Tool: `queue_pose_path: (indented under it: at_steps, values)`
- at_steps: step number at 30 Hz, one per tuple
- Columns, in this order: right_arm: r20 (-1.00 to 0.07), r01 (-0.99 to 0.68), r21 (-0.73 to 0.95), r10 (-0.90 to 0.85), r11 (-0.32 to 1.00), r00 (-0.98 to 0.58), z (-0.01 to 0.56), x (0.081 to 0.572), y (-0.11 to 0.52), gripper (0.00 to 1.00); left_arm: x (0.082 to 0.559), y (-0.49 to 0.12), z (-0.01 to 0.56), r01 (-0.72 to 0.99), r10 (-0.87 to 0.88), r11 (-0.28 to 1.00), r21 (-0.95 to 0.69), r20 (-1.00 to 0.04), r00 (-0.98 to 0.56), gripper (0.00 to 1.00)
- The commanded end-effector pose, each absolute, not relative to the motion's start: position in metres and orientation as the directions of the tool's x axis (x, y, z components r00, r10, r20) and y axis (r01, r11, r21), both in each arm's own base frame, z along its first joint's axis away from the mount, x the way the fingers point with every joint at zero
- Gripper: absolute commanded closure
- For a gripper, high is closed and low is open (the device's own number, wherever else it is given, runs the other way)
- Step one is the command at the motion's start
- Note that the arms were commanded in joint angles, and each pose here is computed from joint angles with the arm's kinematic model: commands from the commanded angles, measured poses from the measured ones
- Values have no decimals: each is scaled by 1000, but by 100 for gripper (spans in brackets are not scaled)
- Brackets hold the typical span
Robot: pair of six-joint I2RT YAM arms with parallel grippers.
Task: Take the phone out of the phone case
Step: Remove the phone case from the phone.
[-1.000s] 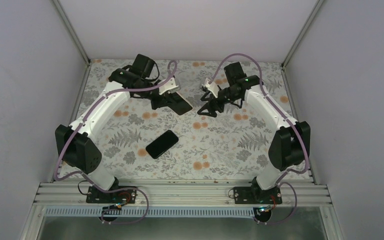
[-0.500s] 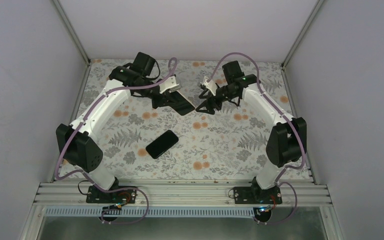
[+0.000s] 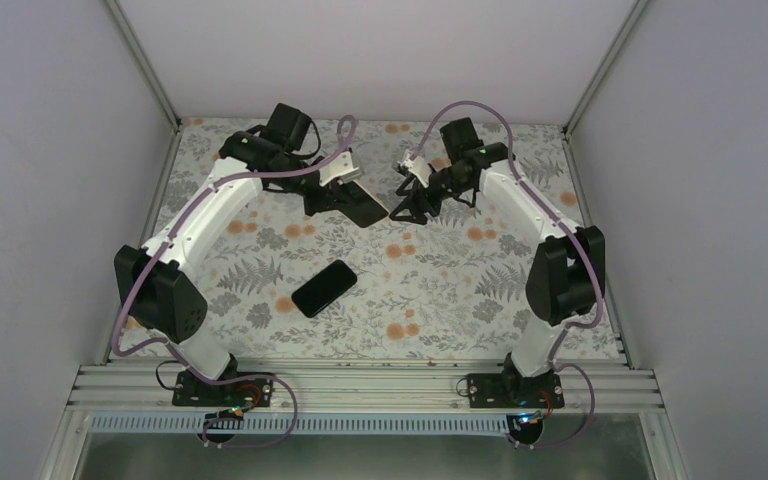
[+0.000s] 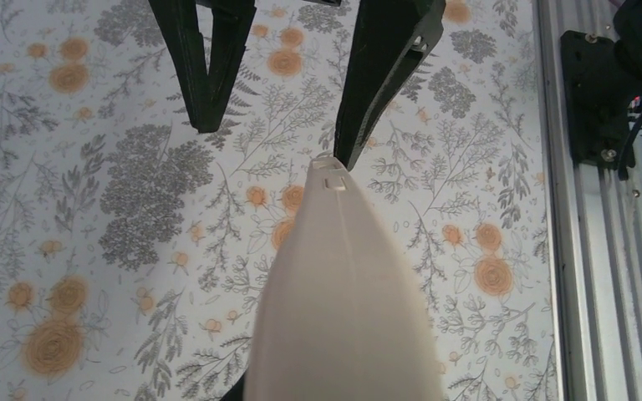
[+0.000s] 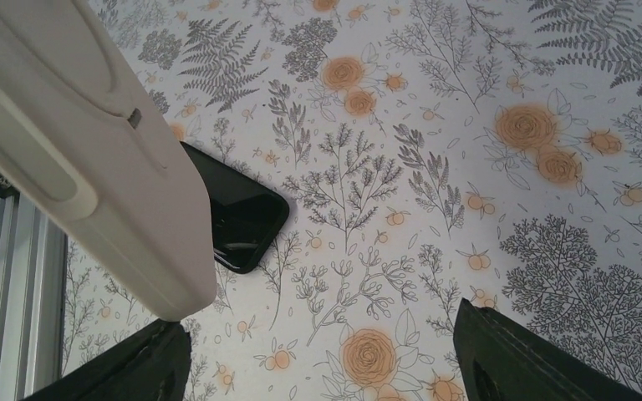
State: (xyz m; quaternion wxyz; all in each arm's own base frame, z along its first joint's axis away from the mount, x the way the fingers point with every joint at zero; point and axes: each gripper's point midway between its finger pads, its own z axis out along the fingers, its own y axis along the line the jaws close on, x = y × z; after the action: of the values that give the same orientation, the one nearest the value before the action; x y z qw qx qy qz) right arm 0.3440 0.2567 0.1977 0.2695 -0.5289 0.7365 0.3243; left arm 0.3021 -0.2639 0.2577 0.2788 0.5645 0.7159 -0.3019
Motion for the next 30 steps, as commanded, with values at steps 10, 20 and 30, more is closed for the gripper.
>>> queue_pose_path:
  at_steps: [10, 20, 30]
  values:
    - [-772, -936, 35, -585, 349, -247, 221, 423, 268, 21, 244, -291, 287, 977, 570, -56, -208, -809, -140, 98]
    - [-751, -935, -22, -623, 354, -219, 220, 422, 256, 20, 245, -292, 282, 978, 584, -55, -201, -801, -132, 98]
    - [-804, -979, 88, -568, 182, -178, 236, 368, 275, 19, 259, -297, 277, 979, 593, -35, -200, -793, -141, 98]
